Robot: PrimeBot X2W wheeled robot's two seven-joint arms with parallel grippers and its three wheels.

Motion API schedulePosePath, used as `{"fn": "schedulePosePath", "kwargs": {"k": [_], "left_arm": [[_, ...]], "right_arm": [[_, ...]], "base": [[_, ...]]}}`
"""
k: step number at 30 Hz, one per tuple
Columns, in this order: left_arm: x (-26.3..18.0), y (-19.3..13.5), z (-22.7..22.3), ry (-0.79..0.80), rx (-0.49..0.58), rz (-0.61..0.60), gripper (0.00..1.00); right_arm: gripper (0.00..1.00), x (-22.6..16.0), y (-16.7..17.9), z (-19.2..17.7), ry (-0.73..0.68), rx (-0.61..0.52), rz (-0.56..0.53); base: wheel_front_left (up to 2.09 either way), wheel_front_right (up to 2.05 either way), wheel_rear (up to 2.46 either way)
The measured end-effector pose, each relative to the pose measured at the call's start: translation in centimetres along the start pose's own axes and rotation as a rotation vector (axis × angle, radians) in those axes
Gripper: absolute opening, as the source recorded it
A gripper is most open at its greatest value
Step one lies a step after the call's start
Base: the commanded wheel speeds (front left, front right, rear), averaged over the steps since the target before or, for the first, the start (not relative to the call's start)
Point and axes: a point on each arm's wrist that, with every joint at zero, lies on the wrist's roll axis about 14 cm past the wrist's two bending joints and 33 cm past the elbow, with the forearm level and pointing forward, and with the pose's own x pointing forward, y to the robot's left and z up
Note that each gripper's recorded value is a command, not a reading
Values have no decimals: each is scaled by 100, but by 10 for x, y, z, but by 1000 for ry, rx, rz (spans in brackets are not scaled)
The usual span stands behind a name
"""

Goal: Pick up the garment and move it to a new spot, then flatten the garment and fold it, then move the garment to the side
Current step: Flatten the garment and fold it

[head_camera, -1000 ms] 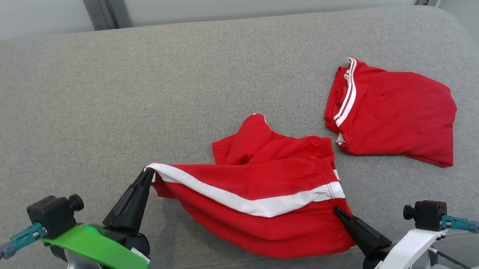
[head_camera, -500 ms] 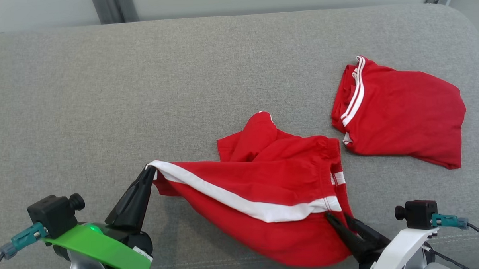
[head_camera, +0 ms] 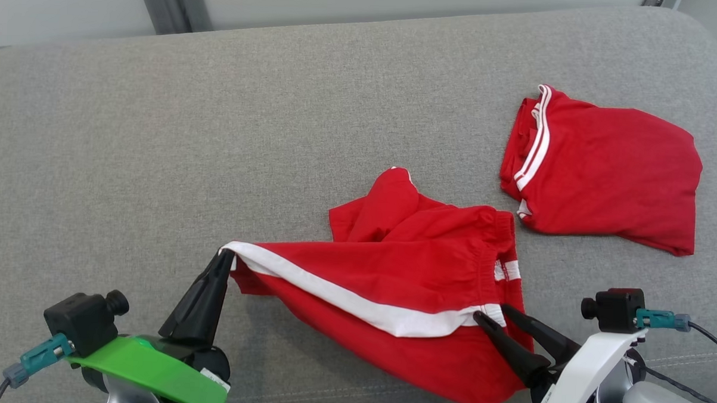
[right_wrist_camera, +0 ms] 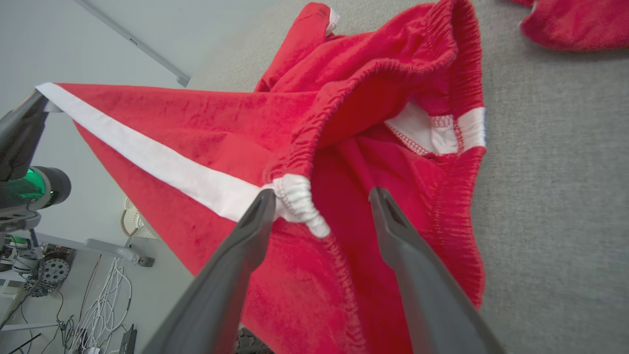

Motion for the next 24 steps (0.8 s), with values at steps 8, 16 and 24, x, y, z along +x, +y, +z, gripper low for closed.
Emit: {"fn": "schedulePosePath", "kwargs": {"k": [8, 16, 24], "left_arm": [[0, 0, 1, -3, 2, 3, 0], [0, -1, 1, -2, 4, 2, 0], [-1, -1, 0, 0, 1, 4, 0]], "right_arm": [[0, 2, 3, 9, -24, -26, 12], [10, 0, 6, 10, -30, -26, 19], [0, -2, 7, 12, -38, -22, 24]], "base": [[0, 0, 0], [0, 0, 0], [0, 0, 0]]}}
